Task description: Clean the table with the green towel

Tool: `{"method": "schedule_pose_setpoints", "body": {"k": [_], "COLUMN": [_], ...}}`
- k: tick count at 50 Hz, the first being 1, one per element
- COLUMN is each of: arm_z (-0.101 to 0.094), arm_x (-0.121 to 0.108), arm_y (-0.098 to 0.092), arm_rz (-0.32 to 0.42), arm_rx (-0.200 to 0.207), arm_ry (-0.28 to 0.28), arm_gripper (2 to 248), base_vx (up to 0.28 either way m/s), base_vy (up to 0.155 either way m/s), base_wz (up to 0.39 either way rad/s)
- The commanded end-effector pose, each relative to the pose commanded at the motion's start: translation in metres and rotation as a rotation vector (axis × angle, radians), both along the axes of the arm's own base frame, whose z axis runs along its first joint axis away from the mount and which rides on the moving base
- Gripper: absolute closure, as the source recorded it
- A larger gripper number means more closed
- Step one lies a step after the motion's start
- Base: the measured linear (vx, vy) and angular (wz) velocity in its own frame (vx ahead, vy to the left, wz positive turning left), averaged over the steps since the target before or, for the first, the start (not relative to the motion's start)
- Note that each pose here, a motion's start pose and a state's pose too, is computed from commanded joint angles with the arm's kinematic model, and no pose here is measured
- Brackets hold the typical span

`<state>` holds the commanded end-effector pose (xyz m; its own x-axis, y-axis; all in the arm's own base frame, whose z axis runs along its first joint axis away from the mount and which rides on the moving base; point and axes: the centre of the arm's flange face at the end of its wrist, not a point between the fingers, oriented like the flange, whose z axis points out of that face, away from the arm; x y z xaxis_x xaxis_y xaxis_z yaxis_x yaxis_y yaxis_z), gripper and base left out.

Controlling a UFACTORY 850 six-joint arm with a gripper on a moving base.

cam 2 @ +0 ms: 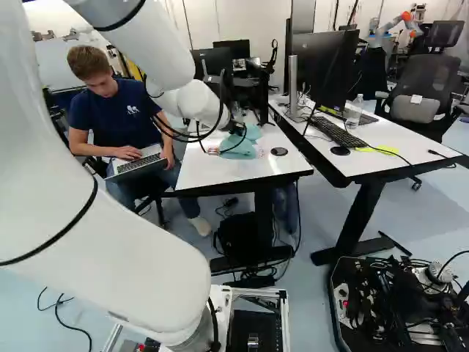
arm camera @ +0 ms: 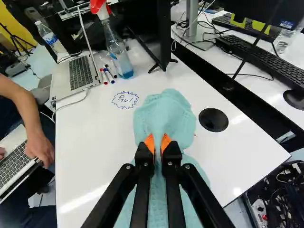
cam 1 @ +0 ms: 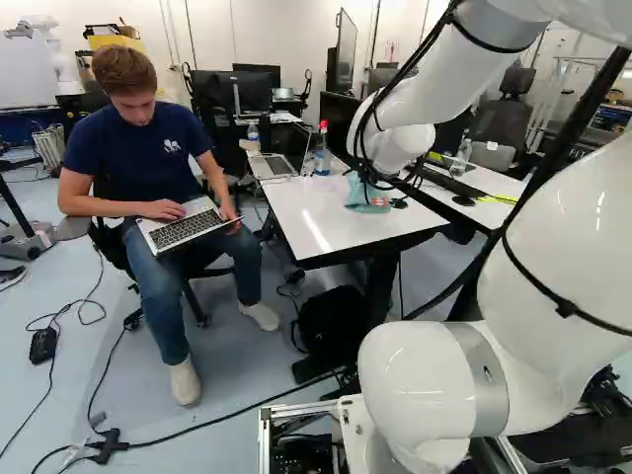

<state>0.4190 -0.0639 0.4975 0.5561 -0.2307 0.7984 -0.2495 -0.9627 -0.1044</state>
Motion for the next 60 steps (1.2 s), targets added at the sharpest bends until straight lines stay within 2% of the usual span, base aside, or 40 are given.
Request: {"method": "schedule_pose_setpoints", "body": {"k": [18,29,60], "arm_z": [0.000,-0.008,-0.043], "arm_x": [0.004,0.012,0.025], "arm_y": [-0.027,-0.040,-0.046], "arm_rz": [-0.060,-0.086,-0.092], "arm_rx": [0.000,0.004,0.019], "arm_ry": [0.002,0.023,0.098], "arm_gripper": [214,214,214], "base_vx": [0.000,0.000,0.000], "base_vy": [0.000,0.000,0.000], "base_wz": [0.000,0.000,0.000]}}
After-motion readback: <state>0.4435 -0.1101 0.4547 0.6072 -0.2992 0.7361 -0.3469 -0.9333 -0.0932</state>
